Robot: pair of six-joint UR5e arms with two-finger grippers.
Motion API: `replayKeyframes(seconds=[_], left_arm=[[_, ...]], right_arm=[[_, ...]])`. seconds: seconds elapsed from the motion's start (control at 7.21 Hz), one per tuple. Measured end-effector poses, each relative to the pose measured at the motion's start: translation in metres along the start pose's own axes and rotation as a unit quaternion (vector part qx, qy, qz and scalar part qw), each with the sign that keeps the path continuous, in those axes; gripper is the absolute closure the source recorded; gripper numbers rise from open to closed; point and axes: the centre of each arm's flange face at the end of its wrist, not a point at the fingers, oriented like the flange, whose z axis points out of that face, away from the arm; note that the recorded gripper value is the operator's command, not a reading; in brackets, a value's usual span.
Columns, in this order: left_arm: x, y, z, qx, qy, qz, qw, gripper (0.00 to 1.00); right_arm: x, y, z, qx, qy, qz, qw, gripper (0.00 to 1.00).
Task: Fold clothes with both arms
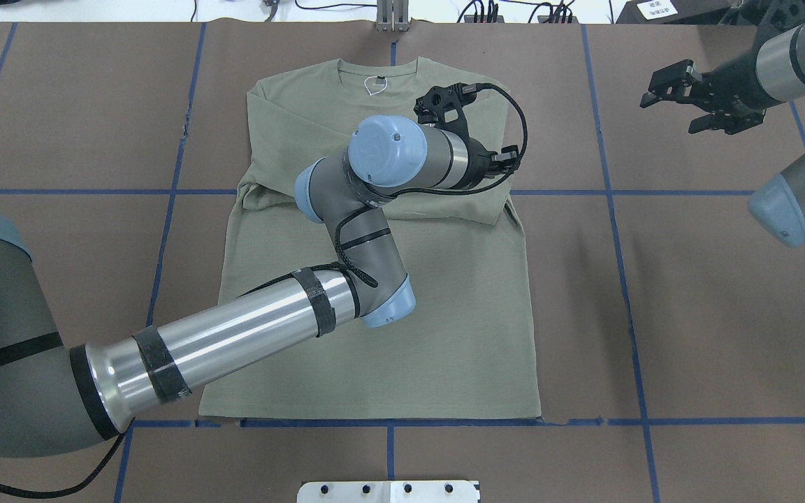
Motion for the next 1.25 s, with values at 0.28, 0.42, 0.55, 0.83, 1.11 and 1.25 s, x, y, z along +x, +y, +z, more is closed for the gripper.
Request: replayKeyframes(seconds=[0.28, 0.42, 0.55, 0.83, 1.11, 1.25], left_arm=[[-0.007, 0.005, -0.016, -0.018, -0.007, -0.029, 0.9994, 0.18], [-0.021, 0.01, -0.034, -0.039, -0.018, -0.034, 0.9985, 0.21], [-0.044, 0.016, -0.058, -0.053, -0.022, -0.035, 0.9977, 0.21], [-0.103, 0.028, -0.115, -0.073, -0.019, -0.034, 0.9965, 0.21], [-0.159, 0.046, -0.179, -0.095, -0.018, -0.036, 0.9947, 0.21], [-0.174, 0.05, -0.199, -0.106, -0.019, -0.037, 0.9935, 0.21]], right_arm=[[-0.006, 0.011, 0.001, -0.006, -0.003, 0.012, 0.9999, 0.0], [-0.007, 0.034, 0.004, -0.016, -0.003, 0.026, 0.9995, 0.0], [-0.004, 0.074, 0.009, -0.025, 0.001, 0.03, 0.9992, 0.0], [-0.003, 0.177, 0.015, -0.027, 0.012, 0.022, 0.9993, 0.0], [-0.017, 0.3, 0.032, -0.027, 0.018, 0.037, 0.9988, 0.02], [-0.025, 0.365, 0.041, -0.021, 0.025, 0.045, 0.9985, 0.02]])
